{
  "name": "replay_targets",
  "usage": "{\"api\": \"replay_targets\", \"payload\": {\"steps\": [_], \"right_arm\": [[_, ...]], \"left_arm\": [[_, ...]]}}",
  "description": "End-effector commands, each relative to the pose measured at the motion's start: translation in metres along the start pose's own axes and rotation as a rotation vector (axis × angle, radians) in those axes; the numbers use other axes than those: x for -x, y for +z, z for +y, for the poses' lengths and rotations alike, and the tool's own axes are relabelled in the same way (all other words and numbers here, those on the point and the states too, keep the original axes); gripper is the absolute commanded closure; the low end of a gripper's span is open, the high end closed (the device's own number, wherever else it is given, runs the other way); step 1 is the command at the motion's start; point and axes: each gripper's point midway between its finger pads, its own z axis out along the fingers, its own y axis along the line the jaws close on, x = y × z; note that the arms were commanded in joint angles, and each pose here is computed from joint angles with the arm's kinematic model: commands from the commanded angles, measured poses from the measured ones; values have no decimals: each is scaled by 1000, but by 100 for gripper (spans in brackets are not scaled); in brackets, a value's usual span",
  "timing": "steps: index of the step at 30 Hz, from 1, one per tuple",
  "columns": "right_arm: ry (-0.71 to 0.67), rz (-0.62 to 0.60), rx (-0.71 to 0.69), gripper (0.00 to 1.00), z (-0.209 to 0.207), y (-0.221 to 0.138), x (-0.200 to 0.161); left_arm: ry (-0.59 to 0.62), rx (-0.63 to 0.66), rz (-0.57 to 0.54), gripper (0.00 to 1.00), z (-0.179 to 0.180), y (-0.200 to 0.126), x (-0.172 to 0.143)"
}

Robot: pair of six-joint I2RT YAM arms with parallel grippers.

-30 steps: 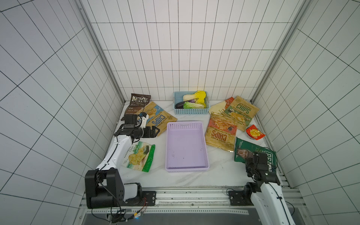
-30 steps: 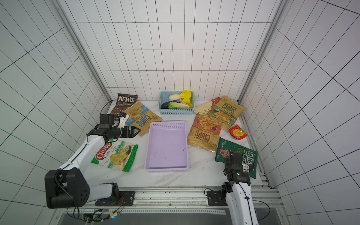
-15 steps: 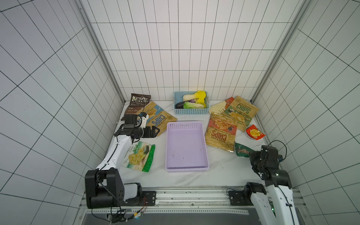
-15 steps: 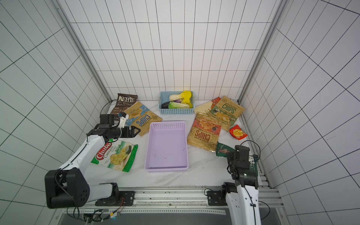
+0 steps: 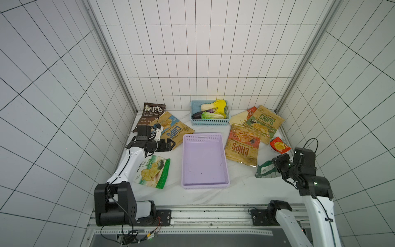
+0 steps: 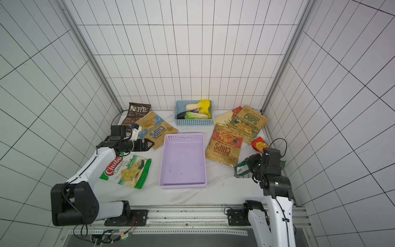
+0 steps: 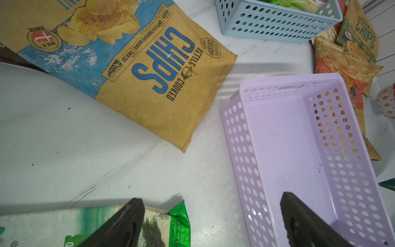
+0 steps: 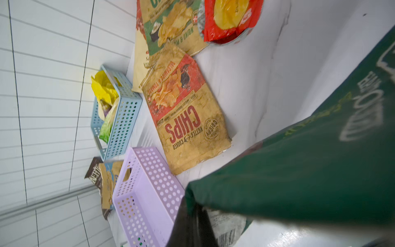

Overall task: Put the potato chips into the basket
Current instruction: Pick up the potato chip from the corner of the board.

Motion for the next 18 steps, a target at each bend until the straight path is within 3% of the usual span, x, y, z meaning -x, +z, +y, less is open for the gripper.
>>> {"api": "replay_targets", "payload": {"steps": [1, 5, 9, 18], "right_arm": [[-168, 43, 132, 100, 39, -20, -7], [-291, 43, 263, 100, 83, -40, -3], [-382, 249, 464, 100, 146, -47, -29], [-744, 506, 543, 100, 230, -52, -98]], "left_arm": [[12, -6, -14, 2, -3, -2, 8], [12, -3, -14, 2, -2, -2, 8], [8, -1, -12, 2, -2, -1, 8], [5, 3, -15, 2, -1, -2, 9]]}}
